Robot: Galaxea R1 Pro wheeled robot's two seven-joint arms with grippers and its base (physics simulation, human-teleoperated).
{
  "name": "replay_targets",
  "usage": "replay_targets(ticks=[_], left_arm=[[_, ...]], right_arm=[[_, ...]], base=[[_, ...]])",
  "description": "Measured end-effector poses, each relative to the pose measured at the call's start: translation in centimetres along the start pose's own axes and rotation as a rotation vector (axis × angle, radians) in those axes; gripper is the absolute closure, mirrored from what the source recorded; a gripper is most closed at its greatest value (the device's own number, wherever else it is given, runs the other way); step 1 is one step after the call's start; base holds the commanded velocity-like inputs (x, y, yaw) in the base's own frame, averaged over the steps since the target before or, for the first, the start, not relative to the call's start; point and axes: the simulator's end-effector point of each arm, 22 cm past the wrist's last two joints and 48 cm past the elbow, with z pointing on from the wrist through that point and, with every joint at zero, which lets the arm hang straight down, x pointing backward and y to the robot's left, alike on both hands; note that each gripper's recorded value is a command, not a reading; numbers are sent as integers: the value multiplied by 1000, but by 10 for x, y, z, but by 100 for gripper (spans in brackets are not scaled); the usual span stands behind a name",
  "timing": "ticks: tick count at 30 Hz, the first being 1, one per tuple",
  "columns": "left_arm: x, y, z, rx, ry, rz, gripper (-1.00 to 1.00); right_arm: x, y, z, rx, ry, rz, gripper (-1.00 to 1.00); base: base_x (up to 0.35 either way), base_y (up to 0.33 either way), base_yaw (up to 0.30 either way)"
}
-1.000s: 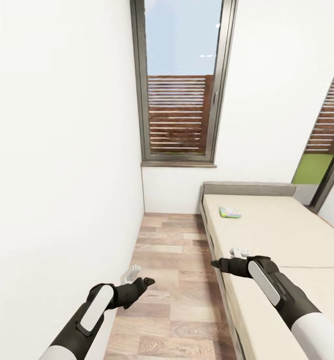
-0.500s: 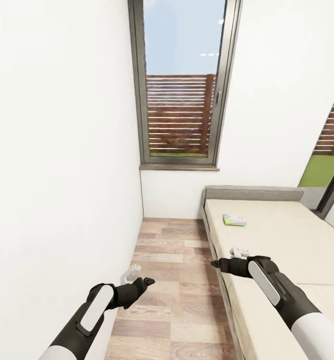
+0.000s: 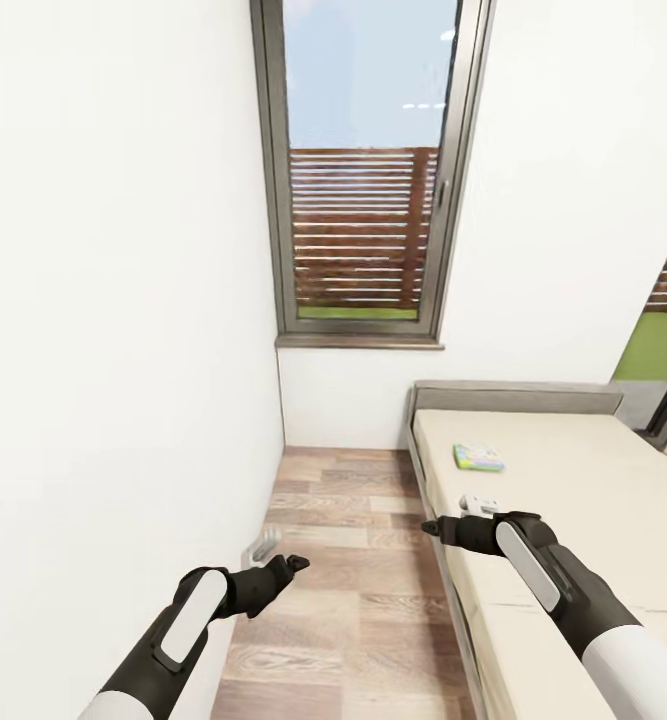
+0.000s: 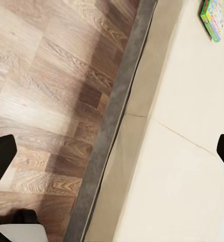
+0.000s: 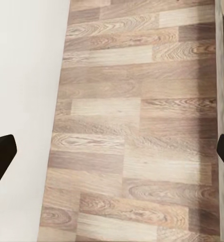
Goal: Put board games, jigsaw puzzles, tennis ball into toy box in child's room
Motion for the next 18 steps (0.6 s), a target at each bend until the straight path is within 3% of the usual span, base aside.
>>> replay_targets(ticks=[18], left_arm=[[0,0,0,0,0,1,-100]], right_arm=[[0,1,0,-1,0,1,-100]], base=[[338,0,0]])
